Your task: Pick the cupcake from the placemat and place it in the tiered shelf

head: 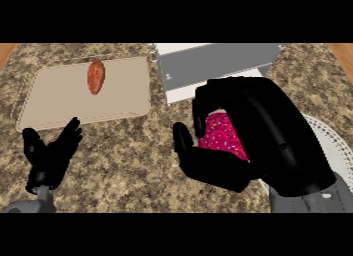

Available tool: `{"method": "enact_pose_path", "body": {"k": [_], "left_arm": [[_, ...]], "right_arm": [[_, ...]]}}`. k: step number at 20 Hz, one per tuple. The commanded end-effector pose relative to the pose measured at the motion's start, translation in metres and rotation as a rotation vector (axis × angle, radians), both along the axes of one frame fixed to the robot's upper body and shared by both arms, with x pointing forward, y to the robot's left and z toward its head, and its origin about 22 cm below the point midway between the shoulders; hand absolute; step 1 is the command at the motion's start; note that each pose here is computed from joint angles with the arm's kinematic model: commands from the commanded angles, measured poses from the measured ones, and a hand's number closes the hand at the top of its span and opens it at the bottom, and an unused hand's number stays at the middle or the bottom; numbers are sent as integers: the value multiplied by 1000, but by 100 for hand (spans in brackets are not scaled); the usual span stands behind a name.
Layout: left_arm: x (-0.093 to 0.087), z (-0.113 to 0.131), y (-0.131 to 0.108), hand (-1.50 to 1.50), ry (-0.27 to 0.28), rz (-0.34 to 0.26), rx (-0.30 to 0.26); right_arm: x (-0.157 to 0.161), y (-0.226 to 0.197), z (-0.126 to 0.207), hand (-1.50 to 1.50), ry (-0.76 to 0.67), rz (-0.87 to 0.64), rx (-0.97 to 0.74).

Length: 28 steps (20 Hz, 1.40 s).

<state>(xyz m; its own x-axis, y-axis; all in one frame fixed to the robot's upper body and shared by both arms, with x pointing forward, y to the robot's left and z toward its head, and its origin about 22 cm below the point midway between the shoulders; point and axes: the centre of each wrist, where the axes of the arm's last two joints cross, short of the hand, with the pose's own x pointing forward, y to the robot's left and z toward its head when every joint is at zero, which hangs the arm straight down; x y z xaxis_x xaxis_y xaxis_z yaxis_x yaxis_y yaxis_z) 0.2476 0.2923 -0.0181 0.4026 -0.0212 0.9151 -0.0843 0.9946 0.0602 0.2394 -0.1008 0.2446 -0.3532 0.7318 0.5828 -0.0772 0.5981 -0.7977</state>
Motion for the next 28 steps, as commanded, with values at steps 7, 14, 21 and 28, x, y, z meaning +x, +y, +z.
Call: {"method": "enact_pose_path", "body": {"k": [7,14,21,28], "left_arm": [[-6,-2,5,0,40,-3,-14],[7,-11,12,0,42,-5,-6],[14,5,-9,0,29,-27,-7],[4,-8,-5,0,31,-26,-15]], "right_arm": [[23,-8,98,150,-39,-136,75],[82,-52,131,150,-65,-187,148],[141,-59,139,150,-41,-191,90],[173,-55,105,150,-43,-138,-21]]}}
